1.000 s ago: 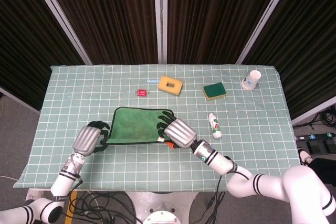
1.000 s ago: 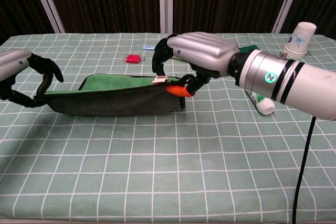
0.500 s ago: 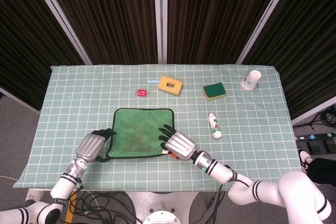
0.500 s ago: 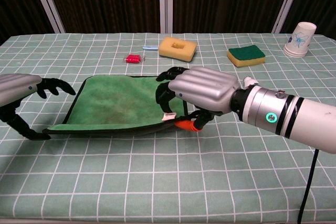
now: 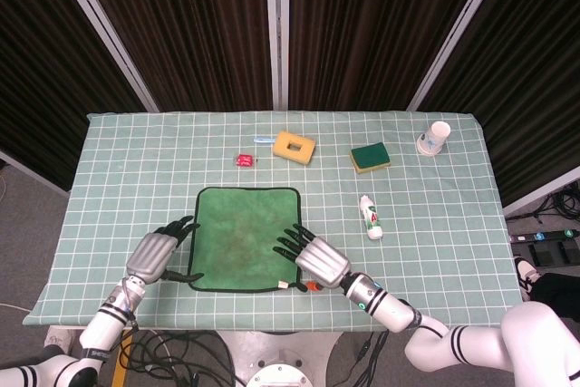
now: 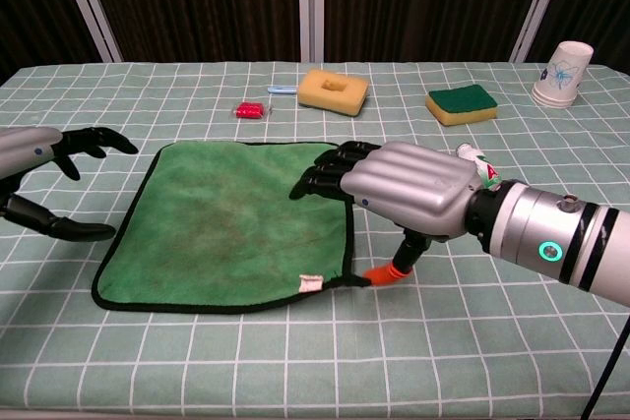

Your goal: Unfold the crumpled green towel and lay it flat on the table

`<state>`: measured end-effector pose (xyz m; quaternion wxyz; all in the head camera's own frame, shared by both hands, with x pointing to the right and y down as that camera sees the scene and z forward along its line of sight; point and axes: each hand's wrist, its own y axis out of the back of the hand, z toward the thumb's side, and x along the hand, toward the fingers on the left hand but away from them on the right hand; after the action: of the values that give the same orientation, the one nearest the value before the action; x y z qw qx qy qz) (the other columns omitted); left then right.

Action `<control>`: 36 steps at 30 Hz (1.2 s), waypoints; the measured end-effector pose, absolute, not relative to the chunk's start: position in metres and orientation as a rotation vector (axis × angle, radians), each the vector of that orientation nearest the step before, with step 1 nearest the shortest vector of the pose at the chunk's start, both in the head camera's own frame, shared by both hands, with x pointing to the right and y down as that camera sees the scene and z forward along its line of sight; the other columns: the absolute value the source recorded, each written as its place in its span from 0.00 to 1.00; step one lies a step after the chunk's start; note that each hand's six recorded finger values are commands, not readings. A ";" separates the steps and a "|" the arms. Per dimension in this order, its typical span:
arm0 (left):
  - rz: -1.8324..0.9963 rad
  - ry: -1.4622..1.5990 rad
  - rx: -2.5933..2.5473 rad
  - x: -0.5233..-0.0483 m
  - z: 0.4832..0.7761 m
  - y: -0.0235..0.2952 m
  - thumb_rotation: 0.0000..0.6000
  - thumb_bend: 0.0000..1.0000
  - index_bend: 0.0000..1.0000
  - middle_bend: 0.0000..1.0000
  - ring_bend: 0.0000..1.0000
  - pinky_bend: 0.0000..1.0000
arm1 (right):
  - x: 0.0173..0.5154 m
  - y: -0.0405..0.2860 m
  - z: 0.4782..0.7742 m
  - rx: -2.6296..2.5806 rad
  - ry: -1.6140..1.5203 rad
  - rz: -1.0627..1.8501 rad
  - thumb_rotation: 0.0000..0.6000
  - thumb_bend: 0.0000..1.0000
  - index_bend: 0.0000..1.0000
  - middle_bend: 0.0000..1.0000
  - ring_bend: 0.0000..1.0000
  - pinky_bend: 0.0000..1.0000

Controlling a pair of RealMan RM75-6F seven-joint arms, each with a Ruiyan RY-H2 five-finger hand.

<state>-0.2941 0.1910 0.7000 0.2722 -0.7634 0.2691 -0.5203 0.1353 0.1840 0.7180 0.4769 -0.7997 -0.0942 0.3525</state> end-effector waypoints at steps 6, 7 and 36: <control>-1.401 0.825 -2.007 -0.306 0.690 0.181 0.99 0.00 0.17 0.16 0.16 0.28 | 0.150 0.177 0.699 -1.936 -0.305 0.878 0.87 0.00 0.00 0.01 0.00 0.00; -1.408 0.846 -1.994 -0.309 0.689 0.180 1.00 0.00 0.17 0.16 0.16 0.28 | 0.155 0.173 0.695 -1.927 -0.329 0.884 0.93 0.00 0.01 0.03 0.00 0.01; -1.583 1.196 -1.502 -0.443 0.618 0.209 1.00 0.05 0.18 0.16 0.16 0.25 | 0.428 0.184 0.586 -1.575 -1.139 1.415 1.00 0.12 0.21 0.15 0.01 0.00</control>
<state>-0.4431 0.2092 0.6178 0.3207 -0.5716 0.4552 -0.6026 0.4275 0.1840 0.5862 0.3602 -0.6112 -0.4419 0.5491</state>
